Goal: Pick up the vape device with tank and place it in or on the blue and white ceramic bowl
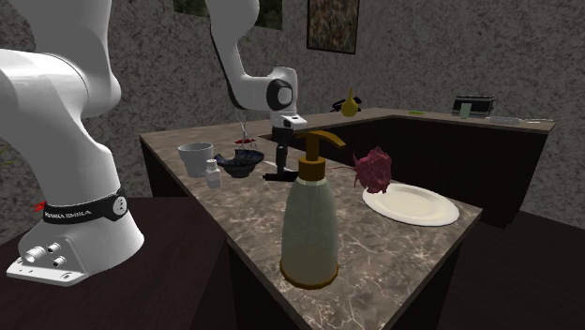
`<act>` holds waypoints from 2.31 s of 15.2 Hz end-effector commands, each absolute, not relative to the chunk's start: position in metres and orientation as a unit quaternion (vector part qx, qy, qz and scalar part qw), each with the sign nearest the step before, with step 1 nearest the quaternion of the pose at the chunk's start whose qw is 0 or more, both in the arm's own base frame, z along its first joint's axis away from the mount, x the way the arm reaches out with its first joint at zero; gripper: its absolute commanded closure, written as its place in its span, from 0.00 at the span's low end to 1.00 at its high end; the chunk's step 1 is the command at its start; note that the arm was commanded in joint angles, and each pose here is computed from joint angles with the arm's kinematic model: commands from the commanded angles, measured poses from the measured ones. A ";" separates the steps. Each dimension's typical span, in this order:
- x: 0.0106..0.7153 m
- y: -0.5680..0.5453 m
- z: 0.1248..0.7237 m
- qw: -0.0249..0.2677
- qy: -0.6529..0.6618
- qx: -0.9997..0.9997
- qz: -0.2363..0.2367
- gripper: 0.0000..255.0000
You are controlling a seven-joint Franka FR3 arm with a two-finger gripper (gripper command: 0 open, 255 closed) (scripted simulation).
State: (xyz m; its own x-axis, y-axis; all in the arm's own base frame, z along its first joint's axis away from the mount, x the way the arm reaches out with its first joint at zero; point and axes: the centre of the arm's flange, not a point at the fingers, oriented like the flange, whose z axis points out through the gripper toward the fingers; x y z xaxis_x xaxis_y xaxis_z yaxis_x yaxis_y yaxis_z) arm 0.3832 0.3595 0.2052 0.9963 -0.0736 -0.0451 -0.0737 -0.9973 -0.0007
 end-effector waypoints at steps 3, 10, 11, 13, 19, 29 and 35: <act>0.382 0.359 0.184 0.001 0.037 -0.999 0.023 0.00; 0.382 0.359 0.180 0.001 0.037 -0.999 0.023 0.00; 0.382 0.359 0.180 0.001 0.037 -0.999 0.023 0.00; 0.382 0.359 0.180 0.001 0.037 -0.999 0.023 1.00; 0.382 0.360 0.180 0.001 0.037 -0.999 0.023 1.00; 0.382 0.359 0.223 0.001 0.037 -0.999 0.023 1.00; 0.382 0.359 0.254 0.001 0.037 -0.999 0.023 1.00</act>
State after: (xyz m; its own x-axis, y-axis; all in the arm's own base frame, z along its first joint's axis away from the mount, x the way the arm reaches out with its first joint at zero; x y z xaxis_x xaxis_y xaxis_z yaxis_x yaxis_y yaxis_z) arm 0.3816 0.3590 0.2494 0.9963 -0.0732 -0.0448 -0.0733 -0.9973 -0.0005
